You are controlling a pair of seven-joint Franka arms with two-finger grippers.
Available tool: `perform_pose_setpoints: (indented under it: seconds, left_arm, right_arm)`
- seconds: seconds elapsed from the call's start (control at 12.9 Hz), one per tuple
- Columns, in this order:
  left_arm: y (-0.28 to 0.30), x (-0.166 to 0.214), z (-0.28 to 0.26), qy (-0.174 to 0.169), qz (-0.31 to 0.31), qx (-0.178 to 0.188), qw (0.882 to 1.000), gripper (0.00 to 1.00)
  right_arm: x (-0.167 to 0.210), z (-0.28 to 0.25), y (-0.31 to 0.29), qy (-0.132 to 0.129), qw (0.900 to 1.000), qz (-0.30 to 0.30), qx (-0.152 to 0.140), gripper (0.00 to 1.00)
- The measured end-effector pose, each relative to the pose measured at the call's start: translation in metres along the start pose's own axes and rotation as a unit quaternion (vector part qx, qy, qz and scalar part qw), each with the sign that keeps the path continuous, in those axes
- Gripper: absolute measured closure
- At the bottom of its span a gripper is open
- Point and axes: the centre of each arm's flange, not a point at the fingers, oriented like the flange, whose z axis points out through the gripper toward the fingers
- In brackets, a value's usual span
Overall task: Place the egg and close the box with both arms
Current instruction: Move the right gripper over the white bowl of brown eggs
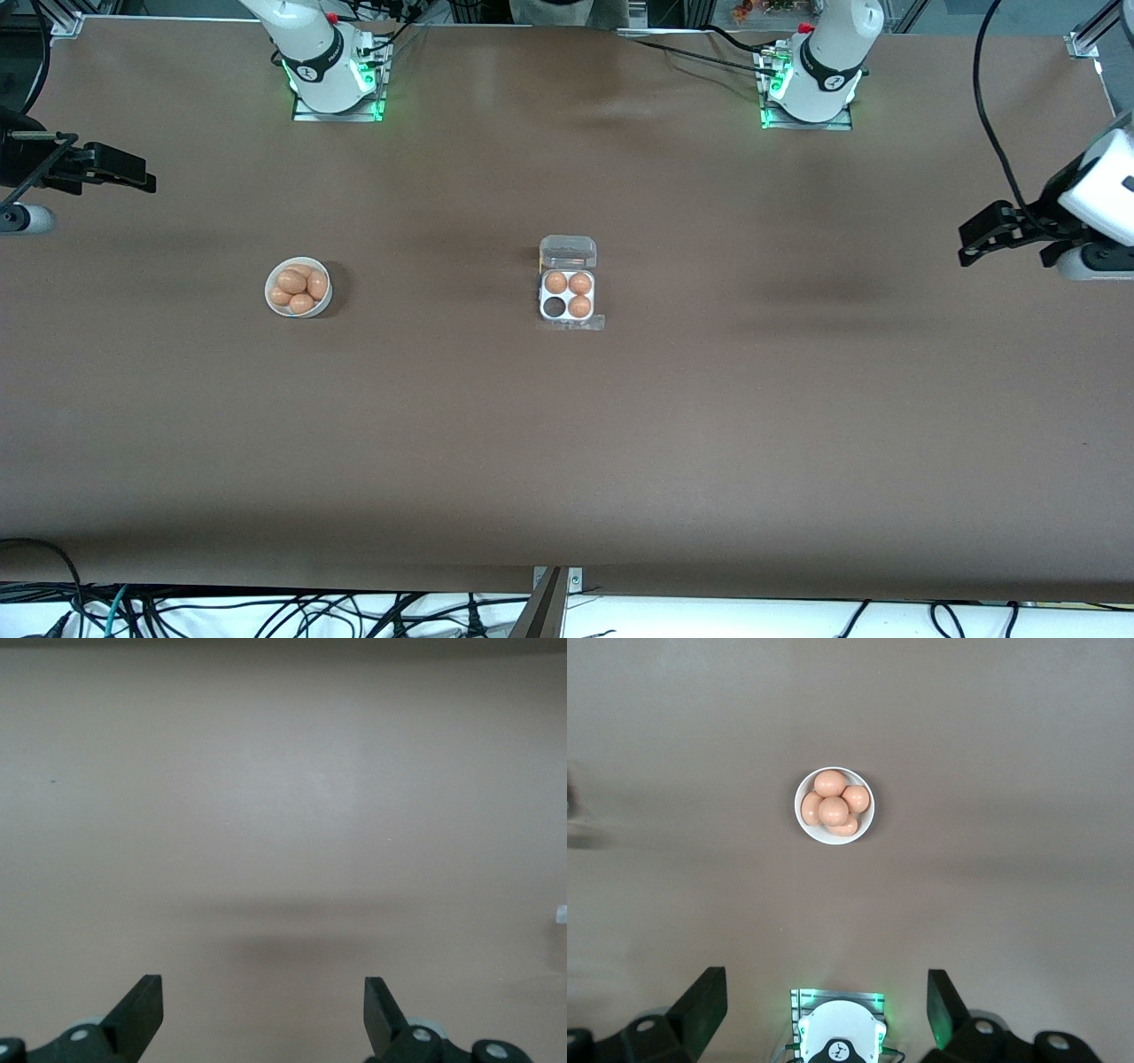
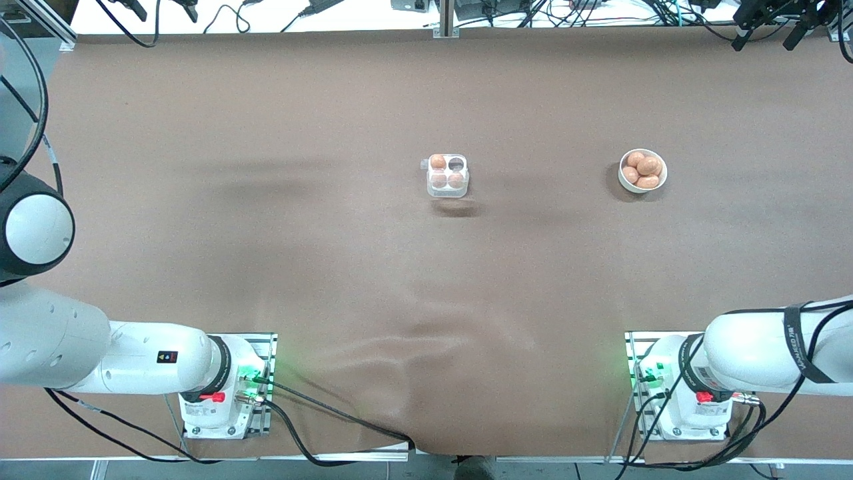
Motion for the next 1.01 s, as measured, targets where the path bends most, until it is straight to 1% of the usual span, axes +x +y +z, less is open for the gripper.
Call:
perform_pose_setpoints:
  seconds: [0.31, 0.77, 1.01]
  left_arm:
    - [-0.026, 0.002, 0.005, -0.004, 0.029, 0.001, 1.0, 0.0]
    - [-0.012, 0.006, 0.015, -0.012, 0.043, -0.001, 0.999, 0.0]
    - [-0.01, 0.007, 0.015, -0.013, 0.044, -0.001, 0.999, 0.0]
  right_arm:
    - [0.0, 0.0, -0.002, 0.0, 1.0, 0.008, 0.0, 0.0]
    - [0.001, 0.003, -0.02, -0.003, 1.0, -0.005, -0.003, 0.0]
    - [0.011, 0.029, -0.019, -0.013, 1.0, -0.004, -0.003, 0.0]
